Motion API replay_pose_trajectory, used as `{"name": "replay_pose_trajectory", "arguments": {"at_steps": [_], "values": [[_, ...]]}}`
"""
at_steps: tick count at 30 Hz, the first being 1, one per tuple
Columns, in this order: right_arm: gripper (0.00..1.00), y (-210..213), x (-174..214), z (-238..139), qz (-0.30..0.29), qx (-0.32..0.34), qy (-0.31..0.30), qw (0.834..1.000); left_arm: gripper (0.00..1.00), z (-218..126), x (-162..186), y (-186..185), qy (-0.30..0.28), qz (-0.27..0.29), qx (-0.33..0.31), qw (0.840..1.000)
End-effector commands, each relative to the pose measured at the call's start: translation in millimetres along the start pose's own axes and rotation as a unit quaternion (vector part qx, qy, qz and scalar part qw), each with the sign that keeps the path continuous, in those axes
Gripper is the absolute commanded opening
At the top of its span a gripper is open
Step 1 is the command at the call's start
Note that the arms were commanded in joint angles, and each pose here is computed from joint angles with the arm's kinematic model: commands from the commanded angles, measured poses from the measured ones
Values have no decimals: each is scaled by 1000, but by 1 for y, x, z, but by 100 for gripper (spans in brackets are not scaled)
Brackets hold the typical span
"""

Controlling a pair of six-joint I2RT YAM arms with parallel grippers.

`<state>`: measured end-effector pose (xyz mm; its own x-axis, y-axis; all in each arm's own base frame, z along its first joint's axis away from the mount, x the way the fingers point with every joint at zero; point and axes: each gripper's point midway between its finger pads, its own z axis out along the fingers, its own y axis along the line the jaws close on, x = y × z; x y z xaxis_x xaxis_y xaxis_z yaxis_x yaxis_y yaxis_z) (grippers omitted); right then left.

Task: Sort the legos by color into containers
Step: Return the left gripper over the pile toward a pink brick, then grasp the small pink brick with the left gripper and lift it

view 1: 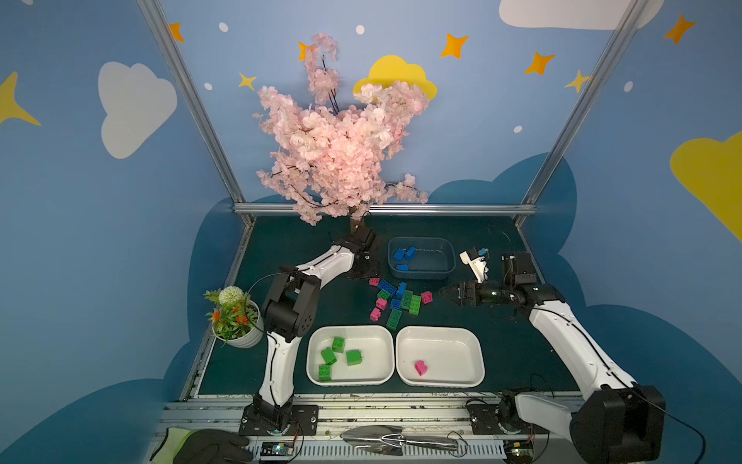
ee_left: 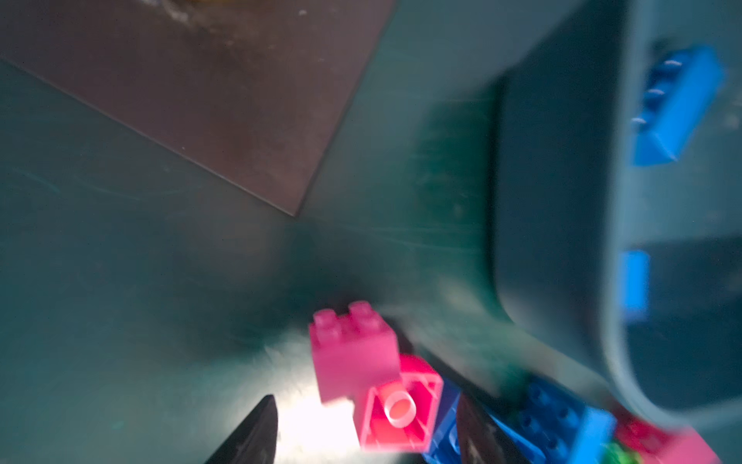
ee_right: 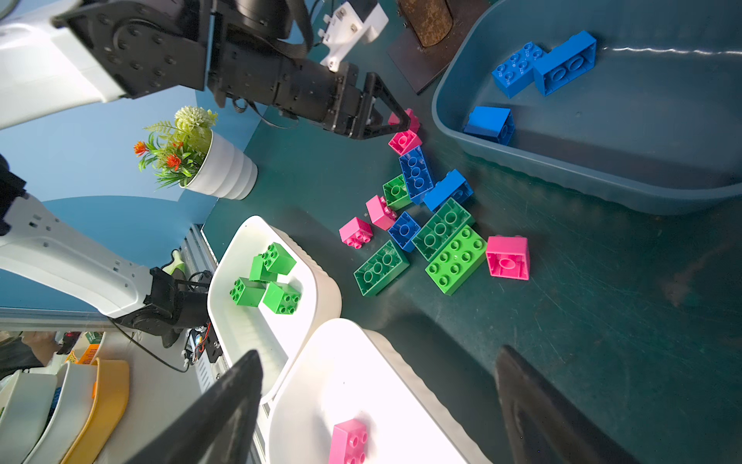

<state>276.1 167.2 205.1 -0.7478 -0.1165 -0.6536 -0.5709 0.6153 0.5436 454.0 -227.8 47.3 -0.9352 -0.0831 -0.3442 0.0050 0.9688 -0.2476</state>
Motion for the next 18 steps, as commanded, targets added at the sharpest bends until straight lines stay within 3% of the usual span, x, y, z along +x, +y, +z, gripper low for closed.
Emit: {"name": "replay_pose_trajectory", "arguments": {"at_steps": [1,9,18], "values": [[89,4,-14,-5,-17,-1,-15,1000,68,5,-16,2,-23,-22,-9,999],[89,3,-12,-6,-14,1,-13,1000,59,22,-21,12,-15,-10,-45,999],[89,1,-12,-4,-9,-2,-11,1000,51,27,-19,10,2,10,-45,999]]}}
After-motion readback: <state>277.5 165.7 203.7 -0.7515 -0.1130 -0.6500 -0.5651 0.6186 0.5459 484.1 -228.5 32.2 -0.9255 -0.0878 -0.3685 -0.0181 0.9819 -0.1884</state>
